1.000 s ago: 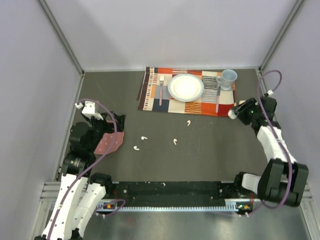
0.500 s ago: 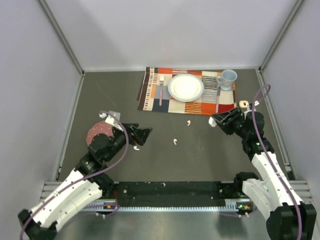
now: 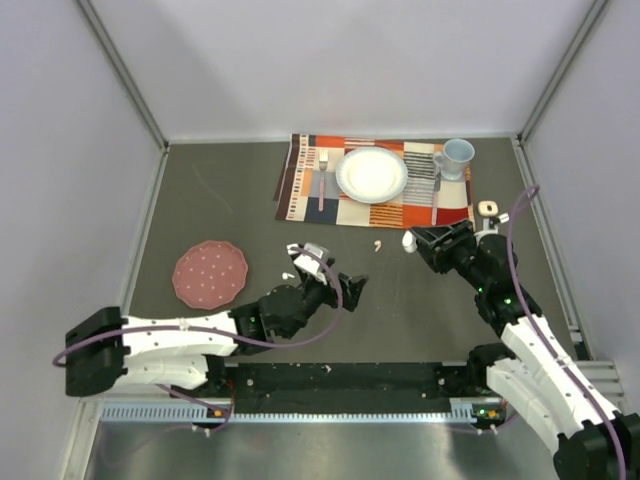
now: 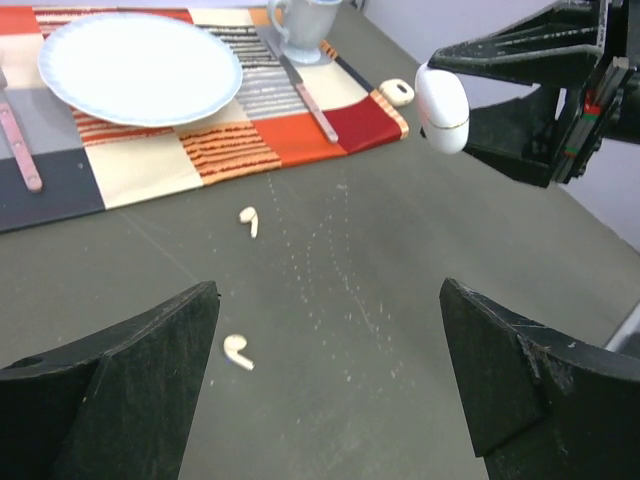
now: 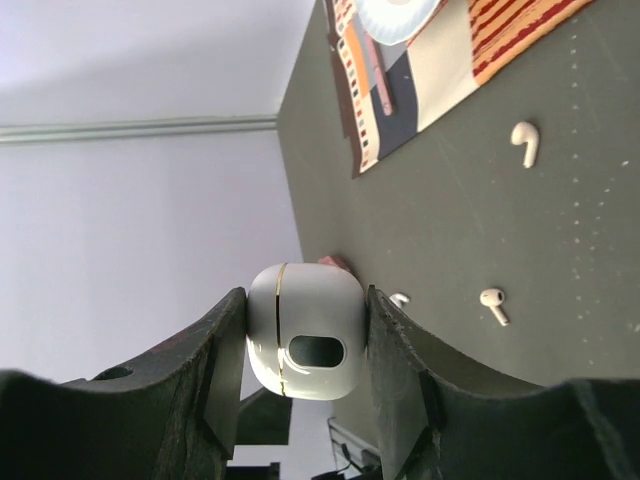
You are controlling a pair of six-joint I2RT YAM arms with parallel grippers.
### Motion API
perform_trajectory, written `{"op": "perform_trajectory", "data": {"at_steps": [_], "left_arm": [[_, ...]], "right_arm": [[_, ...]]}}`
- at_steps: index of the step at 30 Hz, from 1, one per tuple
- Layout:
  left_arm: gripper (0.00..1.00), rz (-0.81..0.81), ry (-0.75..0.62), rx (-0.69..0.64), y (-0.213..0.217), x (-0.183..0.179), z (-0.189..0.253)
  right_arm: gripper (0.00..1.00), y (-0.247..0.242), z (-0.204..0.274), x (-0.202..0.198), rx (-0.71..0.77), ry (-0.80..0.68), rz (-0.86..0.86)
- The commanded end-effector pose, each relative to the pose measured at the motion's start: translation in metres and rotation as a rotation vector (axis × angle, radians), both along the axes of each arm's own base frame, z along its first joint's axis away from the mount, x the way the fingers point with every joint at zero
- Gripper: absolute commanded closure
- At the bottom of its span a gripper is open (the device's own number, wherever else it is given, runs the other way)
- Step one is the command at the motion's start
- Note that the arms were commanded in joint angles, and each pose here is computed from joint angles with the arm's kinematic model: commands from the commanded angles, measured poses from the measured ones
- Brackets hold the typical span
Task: Insert the wireless bluetooth earbuds into the charging case
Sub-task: Pass from the right arm to the left
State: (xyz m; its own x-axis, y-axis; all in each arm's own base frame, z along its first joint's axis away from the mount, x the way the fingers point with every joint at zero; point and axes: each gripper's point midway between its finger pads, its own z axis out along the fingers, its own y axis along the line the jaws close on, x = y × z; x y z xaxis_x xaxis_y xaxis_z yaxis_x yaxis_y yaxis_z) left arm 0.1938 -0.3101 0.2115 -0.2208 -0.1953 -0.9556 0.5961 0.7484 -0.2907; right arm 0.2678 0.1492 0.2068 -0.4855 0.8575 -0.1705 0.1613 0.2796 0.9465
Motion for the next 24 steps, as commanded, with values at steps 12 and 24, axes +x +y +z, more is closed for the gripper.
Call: {"op": "perform_trajectory", "data": {"at_steps": [12, 24], "left_arm": [[0.04, 0.035, -0.177, -0.322, -0.062, 0.020, 0.083], [0.08, -0.042, -0.139, -0.352, -0.094, 0.016, 0.074]], "right_arm": [[0.87, 0.016, 0.044, -0.009, 0.128, -0.079, 0.027], [0.86, 0.019, 0.053, -0.012, 0.152, -0.094, 0.047]]}}
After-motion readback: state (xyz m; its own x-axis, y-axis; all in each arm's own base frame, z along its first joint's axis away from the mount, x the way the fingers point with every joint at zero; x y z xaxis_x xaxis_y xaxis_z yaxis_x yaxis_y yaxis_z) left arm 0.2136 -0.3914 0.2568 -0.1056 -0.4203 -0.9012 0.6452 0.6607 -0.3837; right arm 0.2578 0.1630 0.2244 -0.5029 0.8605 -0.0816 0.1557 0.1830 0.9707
